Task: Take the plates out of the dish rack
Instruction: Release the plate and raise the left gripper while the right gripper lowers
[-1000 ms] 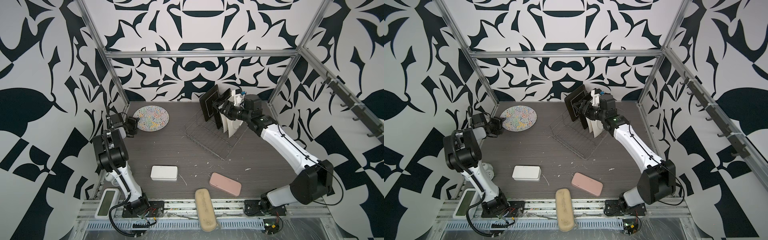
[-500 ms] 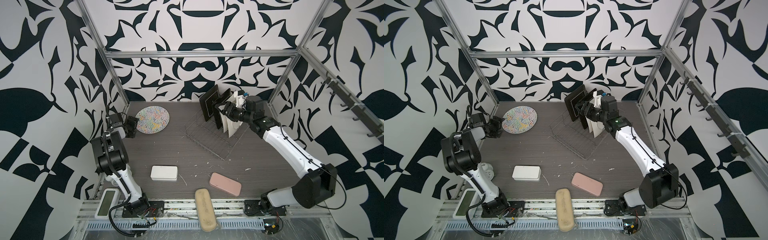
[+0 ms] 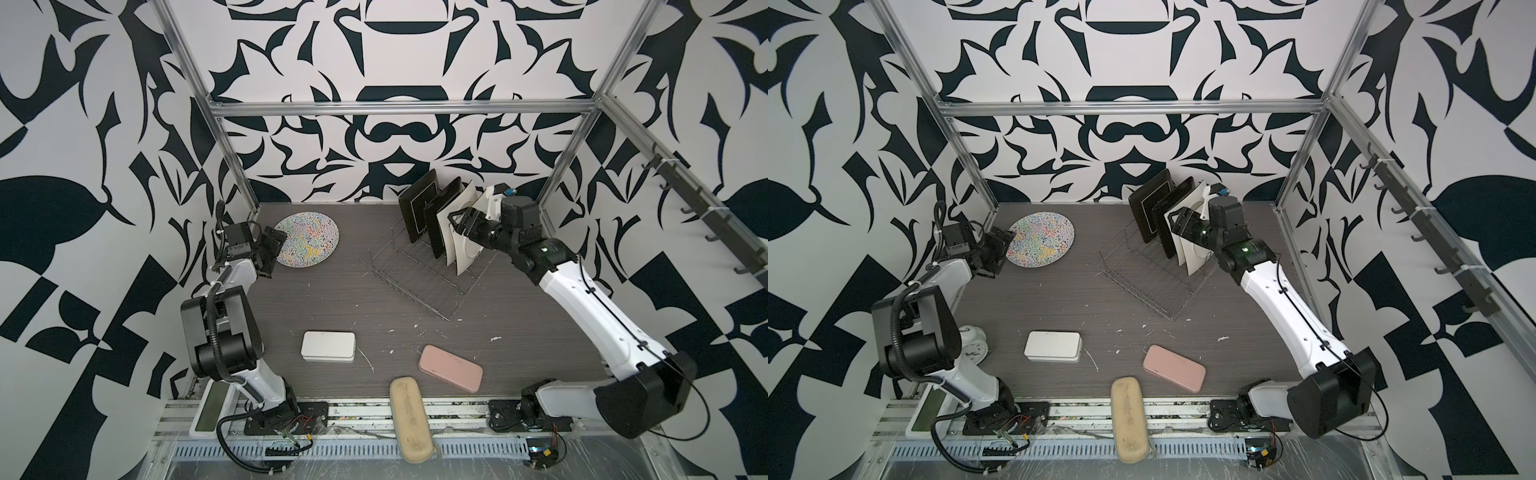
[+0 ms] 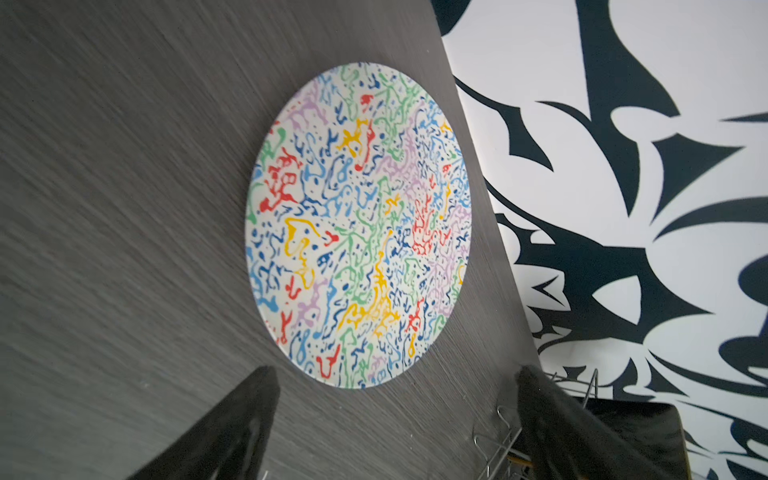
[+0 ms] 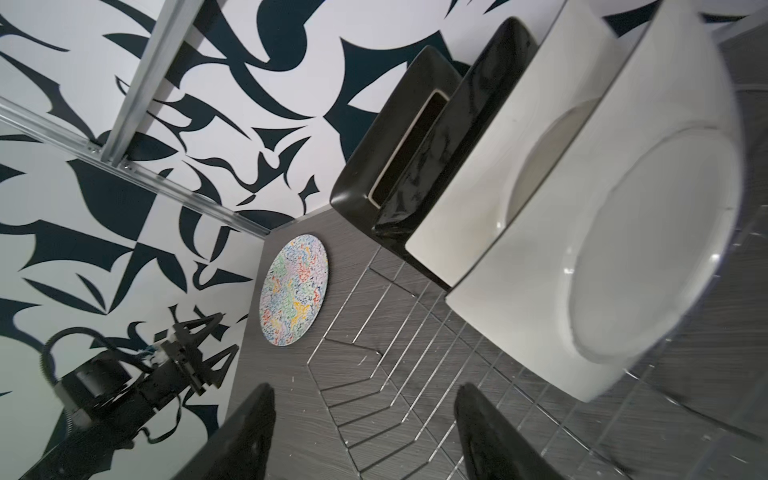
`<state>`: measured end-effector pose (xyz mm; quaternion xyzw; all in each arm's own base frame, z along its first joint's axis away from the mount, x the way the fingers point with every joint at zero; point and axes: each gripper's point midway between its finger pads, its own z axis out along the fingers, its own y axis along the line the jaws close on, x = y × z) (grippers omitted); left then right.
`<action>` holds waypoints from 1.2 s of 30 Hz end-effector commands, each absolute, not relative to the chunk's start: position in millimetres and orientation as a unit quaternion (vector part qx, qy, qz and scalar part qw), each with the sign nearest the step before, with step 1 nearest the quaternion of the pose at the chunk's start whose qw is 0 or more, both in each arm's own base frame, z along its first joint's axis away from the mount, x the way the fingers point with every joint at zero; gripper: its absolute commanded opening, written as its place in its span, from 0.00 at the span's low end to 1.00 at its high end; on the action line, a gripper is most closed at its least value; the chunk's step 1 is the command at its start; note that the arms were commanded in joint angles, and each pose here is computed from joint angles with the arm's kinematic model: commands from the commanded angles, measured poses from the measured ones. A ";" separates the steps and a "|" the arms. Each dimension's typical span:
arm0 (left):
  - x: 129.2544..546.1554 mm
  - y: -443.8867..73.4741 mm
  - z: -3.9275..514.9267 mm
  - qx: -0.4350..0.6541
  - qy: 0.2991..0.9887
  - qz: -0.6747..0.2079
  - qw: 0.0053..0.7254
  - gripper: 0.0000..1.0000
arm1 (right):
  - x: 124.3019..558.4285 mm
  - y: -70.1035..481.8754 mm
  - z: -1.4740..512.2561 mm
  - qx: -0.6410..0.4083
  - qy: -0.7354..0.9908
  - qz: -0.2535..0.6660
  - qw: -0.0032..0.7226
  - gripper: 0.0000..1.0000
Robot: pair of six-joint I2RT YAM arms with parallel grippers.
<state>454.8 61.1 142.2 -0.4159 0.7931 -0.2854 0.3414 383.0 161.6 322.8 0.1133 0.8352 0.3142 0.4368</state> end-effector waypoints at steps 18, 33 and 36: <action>397.1 -4.5 193.8 -0.287 0.836 -0.316 0.344 0.94 | 372.9 136.1 296.6 0.148 0.847 -0.135 0.492 0.76; 391.6 -9.7 209.7 -0.278 0.834 -0.326 0.348 0.94 | 399.5 158.4 244.5 0.110 0.854 -0.218 0.459 0.70; 390.9 -9.9 210.5 -0.277 0.834 -0.326 0.348 0.94 | 405.4 160.8 238.7 0.105 0.851 -0.229 0.460 0.69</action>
